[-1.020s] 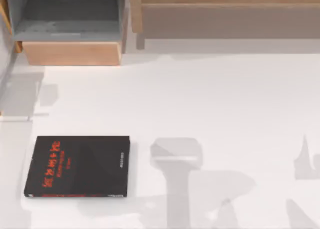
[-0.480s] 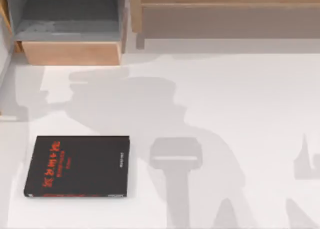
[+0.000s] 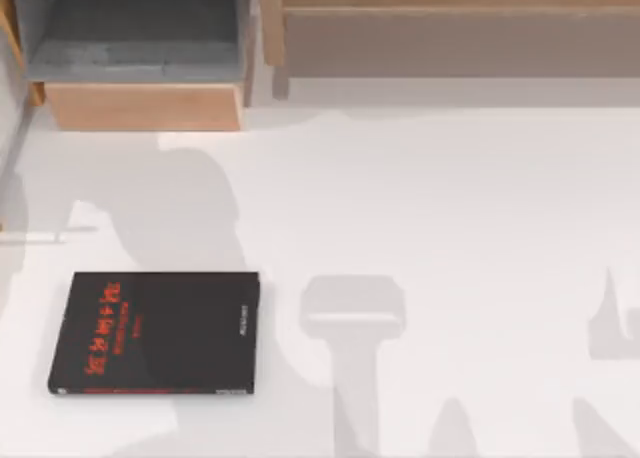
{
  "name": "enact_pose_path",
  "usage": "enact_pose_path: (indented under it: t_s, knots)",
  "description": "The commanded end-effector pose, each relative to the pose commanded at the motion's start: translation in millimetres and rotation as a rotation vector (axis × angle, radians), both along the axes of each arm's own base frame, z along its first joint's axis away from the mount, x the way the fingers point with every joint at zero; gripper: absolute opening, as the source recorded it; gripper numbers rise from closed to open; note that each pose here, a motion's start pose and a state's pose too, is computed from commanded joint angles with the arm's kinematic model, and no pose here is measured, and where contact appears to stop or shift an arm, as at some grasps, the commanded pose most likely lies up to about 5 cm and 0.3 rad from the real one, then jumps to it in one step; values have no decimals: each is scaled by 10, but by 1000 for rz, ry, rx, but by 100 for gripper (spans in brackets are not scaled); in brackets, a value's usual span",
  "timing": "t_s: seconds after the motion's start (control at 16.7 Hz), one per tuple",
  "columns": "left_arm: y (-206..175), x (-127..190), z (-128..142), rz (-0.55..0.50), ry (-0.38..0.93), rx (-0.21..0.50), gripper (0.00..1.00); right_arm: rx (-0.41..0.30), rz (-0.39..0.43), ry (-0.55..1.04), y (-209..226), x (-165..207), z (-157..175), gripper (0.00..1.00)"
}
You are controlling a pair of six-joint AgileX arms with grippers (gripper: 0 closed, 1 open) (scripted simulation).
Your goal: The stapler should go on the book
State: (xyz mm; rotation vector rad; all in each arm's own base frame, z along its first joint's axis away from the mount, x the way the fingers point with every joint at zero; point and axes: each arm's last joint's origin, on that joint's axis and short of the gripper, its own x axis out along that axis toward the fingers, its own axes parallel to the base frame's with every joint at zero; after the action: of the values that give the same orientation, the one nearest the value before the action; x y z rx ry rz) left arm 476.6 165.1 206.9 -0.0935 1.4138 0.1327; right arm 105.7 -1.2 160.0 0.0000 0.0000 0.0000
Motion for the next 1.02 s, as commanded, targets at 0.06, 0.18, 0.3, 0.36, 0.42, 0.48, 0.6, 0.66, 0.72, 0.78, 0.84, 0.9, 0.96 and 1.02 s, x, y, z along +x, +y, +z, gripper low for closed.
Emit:
enact_pose_path:
  t_s: [0.06,0.18,0.3,0.36,0.42,0.48,0.6,0.66,0.72,0.78,0.84,0.9,0.96,1.02]
  knots:
    - [30,30,-88,0,19,-6,100,0,0,0,0,0,0,100]
    - [54,71,-205,-3,43,-15,100,0,0,0,0,0,0,100]
    - [52,96,-264,-8,53,-19,100,0,0,0,0,0,0,100]
    - [52,97,-266,-8,53,-20,100,0,0,0,0,0,0,100]
    - [52,97,-266,-8,53,-20,100,0,0,0,0,0,0,100]
    - [52,97,-266,-8,53,-20,100,0,0,0,0,0,0,100]
    - [36,103,-274,-11,54,-20,100,0,0,0,0,0,0,100]
    - [36,103,-274,-11,54,-20,100,0,0,0,0,0,0,100]
    - [39,101,-273,-11,54,-20,100,0,0,0,0,0,0,100]
    - [43,98,-273,-10,54,-20,100,0,0,0,0,0,0,100]
    - [49,95,-272,-9,54,-20,100,0,0,0,0,0,0,100]
    - [55,90,-273,-9,54,-20,100,0,0,0,0,0,0,100]
    - [63,85,-275,-9,54,-20,100,0,0,0,0,0,0,100]
    - [71,80,-279,-8,54,-20,100,0,0,0,0,0,0,100]
